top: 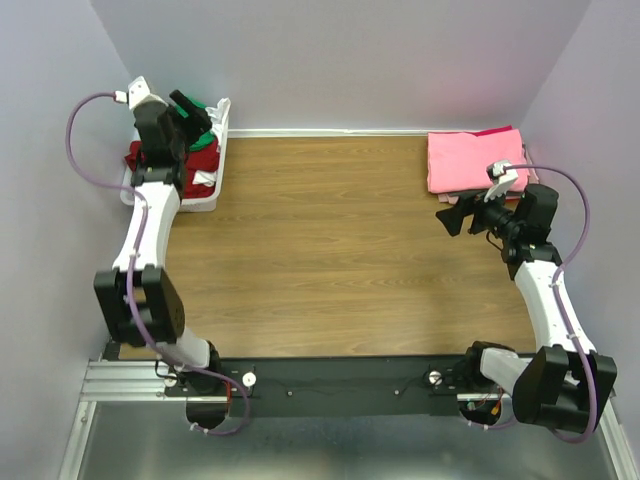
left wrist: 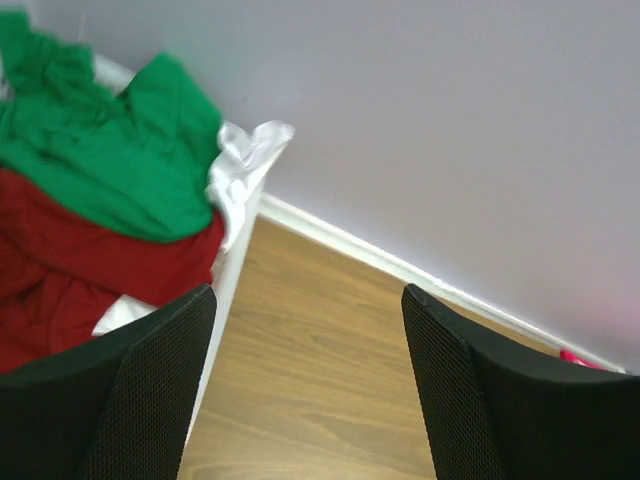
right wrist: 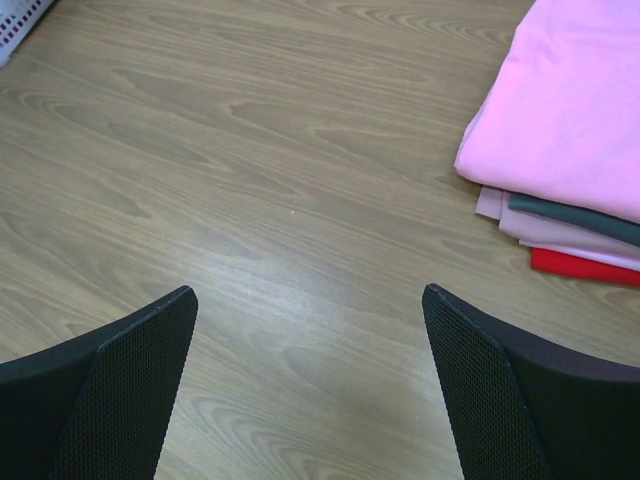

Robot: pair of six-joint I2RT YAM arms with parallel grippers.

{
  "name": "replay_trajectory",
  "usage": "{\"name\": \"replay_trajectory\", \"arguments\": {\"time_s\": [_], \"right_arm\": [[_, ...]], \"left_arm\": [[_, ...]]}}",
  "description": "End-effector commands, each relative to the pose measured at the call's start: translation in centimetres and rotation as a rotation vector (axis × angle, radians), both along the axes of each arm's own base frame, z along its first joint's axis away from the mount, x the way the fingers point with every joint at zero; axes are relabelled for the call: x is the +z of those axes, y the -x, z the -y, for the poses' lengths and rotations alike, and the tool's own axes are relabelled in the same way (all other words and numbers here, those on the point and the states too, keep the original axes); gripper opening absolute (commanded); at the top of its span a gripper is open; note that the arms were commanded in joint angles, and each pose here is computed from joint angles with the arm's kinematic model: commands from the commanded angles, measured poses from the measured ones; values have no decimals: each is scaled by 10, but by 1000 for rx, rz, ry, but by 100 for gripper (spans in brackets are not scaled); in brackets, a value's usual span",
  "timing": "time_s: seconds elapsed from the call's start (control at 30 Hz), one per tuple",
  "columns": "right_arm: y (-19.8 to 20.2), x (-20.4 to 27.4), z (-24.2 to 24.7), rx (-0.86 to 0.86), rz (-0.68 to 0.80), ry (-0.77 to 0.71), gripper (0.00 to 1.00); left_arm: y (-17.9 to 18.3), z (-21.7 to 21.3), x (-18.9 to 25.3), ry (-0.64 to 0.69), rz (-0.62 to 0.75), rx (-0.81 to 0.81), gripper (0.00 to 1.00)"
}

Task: Fold and stack the t-shirts
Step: Grab the tshirt from the pile

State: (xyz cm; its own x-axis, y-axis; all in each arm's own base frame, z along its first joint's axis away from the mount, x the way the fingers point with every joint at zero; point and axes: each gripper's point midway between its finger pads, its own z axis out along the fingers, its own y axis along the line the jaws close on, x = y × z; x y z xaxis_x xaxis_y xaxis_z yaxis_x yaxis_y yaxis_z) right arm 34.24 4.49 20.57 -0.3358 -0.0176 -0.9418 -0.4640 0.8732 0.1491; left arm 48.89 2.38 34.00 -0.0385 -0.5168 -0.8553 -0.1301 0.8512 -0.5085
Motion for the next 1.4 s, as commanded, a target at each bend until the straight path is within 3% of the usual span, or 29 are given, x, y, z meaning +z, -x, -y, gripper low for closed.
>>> {"name": "replay_trajectory", "arguments": {"time_s": [0.0, 0.17, 0.47, 1.07, 1.2, 1.3, 1.37], "right_arm": [[5, 5, -1, 8, 4, 1, 100], [3, 3, 1, 0, -4, 8, 100], [1, -2, 3, -7, -21, 15, 100], [-2, -5, 7, -21, -39, 22, 100], [-2, -7, 7, -23, -44, 23, 100], [-2, -9, 6, -17, -51, 20, 100], [-1, -9, 5, -11, -51, 15, 100]], "left_arm": [[-23, -43, -46, 101, -211, 204, 82], [-54, -66, -72, 126, -276, 235, 82], [-96, -85, -109, 123, -361, 238, 73], [-127, -95, -174, 218, -453, 318, 68], [-139, -95, -184, 220, -454, 309, 61], [-143, -96, -185, 199, -449, 293, 41], [-145, -98, -177, 186, -430, 292, 33]]}}
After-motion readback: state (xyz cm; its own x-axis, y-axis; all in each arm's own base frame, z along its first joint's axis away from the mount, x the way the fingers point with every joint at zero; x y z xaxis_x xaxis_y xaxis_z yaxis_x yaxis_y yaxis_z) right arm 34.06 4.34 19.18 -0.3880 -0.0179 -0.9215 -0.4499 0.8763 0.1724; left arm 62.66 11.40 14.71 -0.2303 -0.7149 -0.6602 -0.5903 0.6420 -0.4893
